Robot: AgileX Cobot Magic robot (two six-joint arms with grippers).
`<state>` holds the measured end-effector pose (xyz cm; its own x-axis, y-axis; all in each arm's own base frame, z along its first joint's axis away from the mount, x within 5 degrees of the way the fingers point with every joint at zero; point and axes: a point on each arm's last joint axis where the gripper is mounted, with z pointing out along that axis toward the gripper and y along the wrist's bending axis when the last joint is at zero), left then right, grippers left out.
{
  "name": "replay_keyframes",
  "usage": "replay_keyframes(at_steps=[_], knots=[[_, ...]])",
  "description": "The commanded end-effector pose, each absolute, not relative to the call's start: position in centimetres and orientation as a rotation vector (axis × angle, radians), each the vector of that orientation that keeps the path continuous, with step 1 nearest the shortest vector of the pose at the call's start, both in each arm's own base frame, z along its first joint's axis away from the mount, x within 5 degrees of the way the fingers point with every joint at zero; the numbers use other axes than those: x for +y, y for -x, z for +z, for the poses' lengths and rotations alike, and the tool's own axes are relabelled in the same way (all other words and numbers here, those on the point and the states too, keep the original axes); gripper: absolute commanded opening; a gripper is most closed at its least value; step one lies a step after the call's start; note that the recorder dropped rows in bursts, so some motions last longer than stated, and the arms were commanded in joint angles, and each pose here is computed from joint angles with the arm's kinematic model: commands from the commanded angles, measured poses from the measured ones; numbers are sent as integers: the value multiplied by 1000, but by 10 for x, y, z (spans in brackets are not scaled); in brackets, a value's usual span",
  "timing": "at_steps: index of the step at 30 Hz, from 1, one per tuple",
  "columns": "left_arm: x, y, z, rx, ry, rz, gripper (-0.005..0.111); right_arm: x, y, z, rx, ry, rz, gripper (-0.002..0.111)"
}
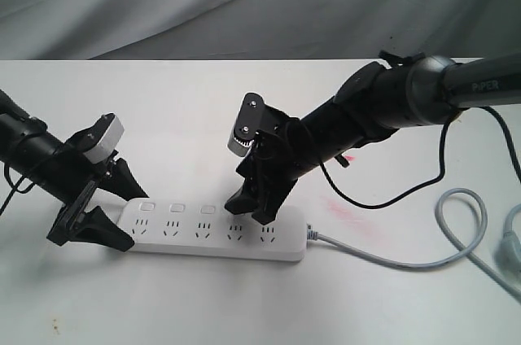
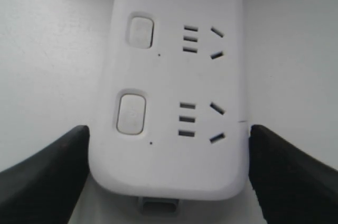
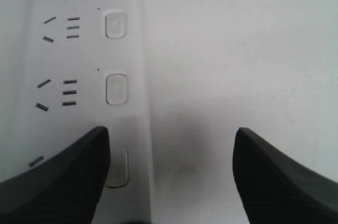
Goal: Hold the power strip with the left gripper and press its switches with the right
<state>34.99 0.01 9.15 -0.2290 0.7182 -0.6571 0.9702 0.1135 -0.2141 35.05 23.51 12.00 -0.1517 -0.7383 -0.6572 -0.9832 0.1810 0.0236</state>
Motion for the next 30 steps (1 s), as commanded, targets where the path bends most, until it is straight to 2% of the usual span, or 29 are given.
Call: replay_keyframes(at_steps=[1,30], knots=[[1,-351,90,2009,-1667,-842,40,234,-351,120,1953,1609,604,62],[1,-351,90,2009,-1667,-842,40,223,-348,91,2030,1704,477,62]])
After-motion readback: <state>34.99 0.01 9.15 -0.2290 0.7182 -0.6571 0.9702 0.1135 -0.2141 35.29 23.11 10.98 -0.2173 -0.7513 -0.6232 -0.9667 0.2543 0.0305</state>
